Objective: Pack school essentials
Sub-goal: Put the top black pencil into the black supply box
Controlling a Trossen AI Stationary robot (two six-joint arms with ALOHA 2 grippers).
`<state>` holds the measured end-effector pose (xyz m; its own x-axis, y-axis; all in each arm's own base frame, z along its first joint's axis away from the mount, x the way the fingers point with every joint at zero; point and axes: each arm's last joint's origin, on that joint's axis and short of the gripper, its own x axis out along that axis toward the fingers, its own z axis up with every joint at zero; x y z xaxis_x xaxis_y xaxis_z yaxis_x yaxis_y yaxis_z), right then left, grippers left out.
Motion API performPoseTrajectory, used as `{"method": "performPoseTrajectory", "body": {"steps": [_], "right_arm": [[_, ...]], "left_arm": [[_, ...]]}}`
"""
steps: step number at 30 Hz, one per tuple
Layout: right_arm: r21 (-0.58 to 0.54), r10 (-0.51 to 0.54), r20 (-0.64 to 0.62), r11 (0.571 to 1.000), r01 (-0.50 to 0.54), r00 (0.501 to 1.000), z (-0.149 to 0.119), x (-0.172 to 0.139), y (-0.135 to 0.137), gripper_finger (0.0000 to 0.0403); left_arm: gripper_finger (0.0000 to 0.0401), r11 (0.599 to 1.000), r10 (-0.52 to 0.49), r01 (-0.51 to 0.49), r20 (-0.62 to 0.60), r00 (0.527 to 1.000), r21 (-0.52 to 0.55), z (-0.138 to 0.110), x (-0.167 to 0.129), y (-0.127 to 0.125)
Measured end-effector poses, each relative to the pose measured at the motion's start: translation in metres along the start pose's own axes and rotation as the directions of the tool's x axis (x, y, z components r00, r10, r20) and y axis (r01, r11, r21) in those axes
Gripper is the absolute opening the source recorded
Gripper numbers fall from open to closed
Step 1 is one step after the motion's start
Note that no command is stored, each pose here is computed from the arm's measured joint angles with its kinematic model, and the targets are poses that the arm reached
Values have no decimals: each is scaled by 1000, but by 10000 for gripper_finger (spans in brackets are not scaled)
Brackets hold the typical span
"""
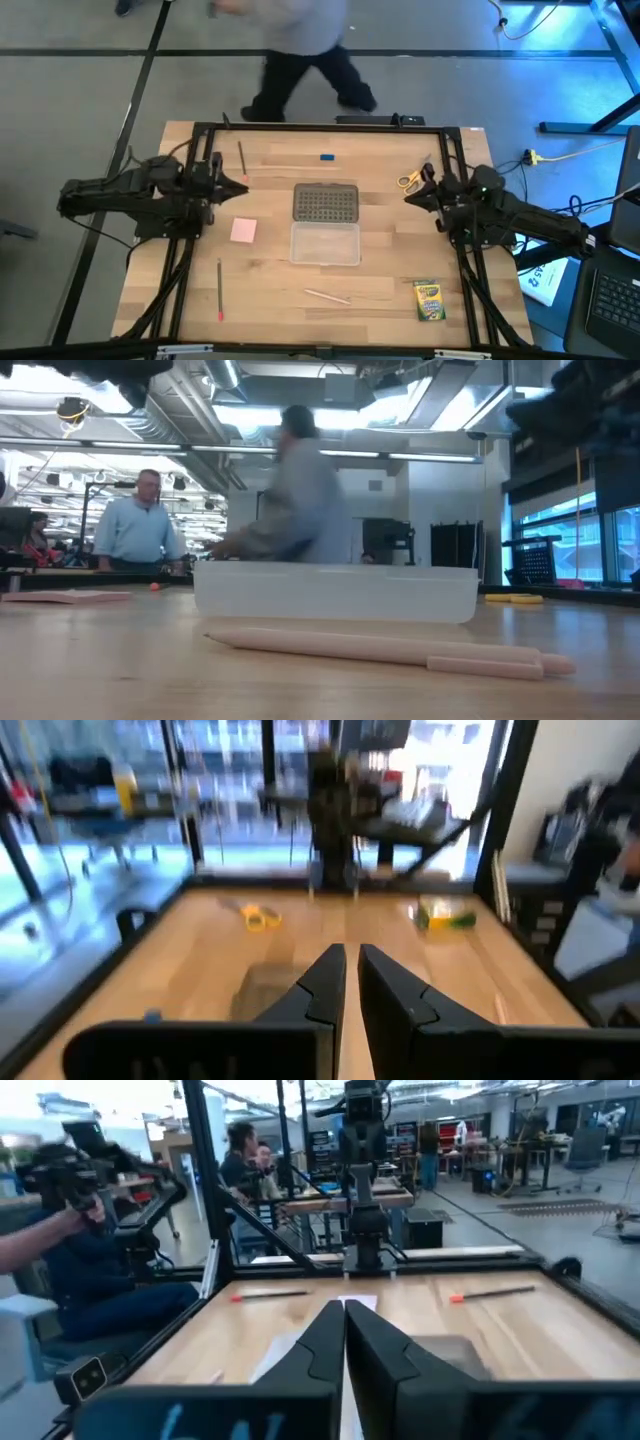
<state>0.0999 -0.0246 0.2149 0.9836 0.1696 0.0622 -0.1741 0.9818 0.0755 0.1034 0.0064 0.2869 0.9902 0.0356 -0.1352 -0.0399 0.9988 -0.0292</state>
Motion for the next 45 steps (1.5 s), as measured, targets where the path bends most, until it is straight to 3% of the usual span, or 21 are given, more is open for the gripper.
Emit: {"method": "performPoseTrajectory", "body": {"steps": [6, 10, 16, 21, 26, 30, 37, 41, 45], "right_arm": [[-3, -41, -113, 999, 41, 993, 49, -6, 8, 16], [45, -92, -218, 994, 104, 972, 74, -6, 10, 16], [125, -94, -377, 981, 151, 921, 96, 2, 7, 16], [222, -72, -500, 952, 208, 863, 100, 11, 1, 16], [287, -36, -619, 919, 269, 785, 95, 19, -4, 16], [345, -12, -665, 882, 321, 746, 90, 25, -7, 16], [322, 1, -664, 903, 284, 748, 89, 27, -6, 16], [306, 2, -657, 915, 264, 754, 90, 28, -6, 16], [301, -1, -648, 918, 258, 762, 91, 29, -6, 16]], "left_arm": [[28, 997, 6, -24, -255, 967, -69, 28, 31, 0], [28, 979, 6, -99, -464, 886, -176, 34, 50, 1], [27, 938, -18, -217, -663, 748, -270, 40, 69, -3], [27, 865, -38, -368, -774, 632, -342, 37, 75, -10], [27, 784, -63, -485, -827, 558, -387, 27, 76, -13], [27, 777, -65, -480, -810, 583, -408, 28, 80, -13], [27, 768, -59, -444, -742, 667, -461, 34, 88, -13], [24, 758, -37, -472, -752, 659, -450, 33, 87, -13], [16, 721, -36, -504, -752, 658, -475, 33, 87, -13]]}}
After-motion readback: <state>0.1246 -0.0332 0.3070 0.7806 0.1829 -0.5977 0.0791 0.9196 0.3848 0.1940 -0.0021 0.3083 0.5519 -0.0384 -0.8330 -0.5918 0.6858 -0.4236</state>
